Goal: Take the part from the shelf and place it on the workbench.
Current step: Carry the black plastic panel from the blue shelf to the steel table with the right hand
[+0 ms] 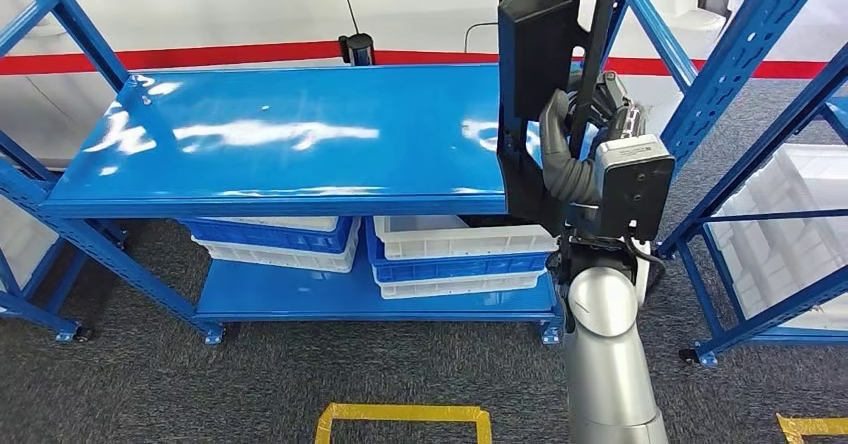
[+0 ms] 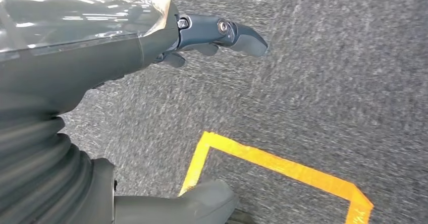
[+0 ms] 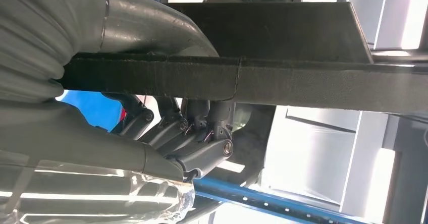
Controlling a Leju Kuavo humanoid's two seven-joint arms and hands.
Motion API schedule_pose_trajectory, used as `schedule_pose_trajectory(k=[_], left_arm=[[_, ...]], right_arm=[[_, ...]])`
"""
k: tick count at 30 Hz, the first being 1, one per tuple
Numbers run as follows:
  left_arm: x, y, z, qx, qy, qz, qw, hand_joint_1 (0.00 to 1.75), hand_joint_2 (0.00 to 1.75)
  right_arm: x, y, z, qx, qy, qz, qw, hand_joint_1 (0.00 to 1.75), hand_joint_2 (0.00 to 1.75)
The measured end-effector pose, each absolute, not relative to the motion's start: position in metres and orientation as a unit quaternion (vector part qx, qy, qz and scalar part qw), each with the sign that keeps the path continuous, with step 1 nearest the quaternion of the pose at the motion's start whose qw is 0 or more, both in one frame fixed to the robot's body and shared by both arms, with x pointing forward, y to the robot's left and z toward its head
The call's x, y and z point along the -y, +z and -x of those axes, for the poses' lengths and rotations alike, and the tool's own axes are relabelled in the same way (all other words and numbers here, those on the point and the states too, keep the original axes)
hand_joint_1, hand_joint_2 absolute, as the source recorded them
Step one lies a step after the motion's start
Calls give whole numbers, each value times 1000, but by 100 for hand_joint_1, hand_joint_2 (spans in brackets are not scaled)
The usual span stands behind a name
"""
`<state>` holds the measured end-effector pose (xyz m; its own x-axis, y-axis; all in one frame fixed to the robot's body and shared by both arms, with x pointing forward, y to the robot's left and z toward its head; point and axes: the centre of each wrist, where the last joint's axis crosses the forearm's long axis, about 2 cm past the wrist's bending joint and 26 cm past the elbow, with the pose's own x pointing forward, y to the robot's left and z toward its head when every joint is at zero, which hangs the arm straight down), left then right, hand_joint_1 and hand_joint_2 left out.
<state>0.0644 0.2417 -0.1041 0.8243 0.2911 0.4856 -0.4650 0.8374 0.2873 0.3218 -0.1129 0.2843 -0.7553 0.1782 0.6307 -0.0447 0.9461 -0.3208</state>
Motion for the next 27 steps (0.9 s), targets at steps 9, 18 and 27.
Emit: schedule_pose_trajectory(k=[9,18,27], left_arm=[[-244,-104,-65,221,210,-197,932,0,175],[-244,-104,-66,225,214,-196,930,0,175],[-245,-105,-63,215,238,-205,925,0,175]], right_arm=[[110,284,-324,921,162,35,351,175,175],[110,283,-325,920,165,36,353,175,175],[108,284,-325,925,158,12,345,175,175]])
